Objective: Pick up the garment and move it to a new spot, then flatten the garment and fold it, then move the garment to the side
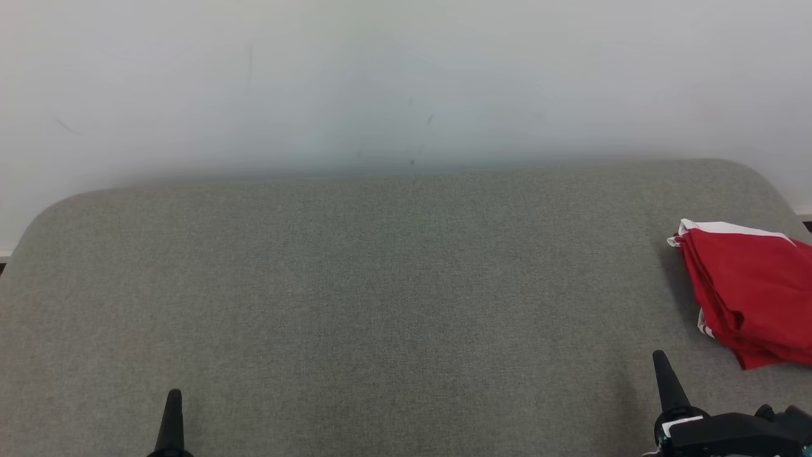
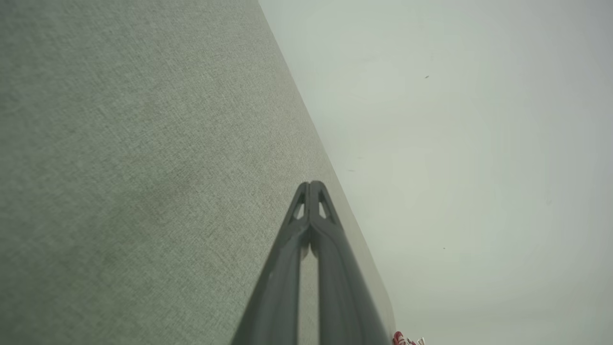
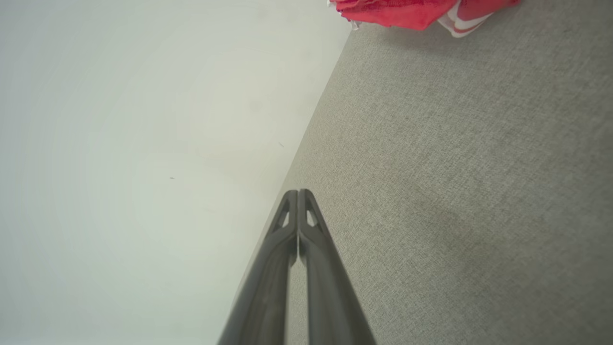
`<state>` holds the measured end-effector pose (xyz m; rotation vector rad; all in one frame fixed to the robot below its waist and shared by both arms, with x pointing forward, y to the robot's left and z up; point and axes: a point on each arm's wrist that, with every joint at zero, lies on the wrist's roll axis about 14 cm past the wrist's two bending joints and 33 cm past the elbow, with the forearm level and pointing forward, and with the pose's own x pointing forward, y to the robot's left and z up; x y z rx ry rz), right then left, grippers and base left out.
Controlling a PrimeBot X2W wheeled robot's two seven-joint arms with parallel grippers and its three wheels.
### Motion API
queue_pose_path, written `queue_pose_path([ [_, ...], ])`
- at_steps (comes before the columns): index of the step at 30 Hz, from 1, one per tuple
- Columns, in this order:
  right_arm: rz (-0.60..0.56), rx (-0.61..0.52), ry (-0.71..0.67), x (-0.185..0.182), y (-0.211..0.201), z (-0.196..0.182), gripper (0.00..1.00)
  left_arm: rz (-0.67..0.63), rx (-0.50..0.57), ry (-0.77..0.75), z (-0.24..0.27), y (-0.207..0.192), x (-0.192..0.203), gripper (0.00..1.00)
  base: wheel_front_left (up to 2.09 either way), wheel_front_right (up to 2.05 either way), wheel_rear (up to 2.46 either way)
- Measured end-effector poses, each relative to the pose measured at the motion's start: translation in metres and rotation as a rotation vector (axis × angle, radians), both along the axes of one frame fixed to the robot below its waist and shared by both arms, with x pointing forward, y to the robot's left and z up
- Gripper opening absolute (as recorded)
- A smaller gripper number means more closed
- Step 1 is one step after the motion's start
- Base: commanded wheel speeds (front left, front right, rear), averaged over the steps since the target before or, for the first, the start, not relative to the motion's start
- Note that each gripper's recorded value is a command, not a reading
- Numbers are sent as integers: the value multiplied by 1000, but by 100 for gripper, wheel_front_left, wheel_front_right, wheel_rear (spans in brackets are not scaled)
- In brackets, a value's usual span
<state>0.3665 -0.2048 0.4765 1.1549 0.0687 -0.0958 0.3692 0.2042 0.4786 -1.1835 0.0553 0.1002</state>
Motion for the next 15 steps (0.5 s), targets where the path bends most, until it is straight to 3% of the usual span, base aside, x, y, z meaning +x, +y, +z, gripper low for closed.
queue_pose_path([
  [15,0,137,-33,7,1,10,0,-6,-134,-25,7,-2,6,0,0,0,0],
])
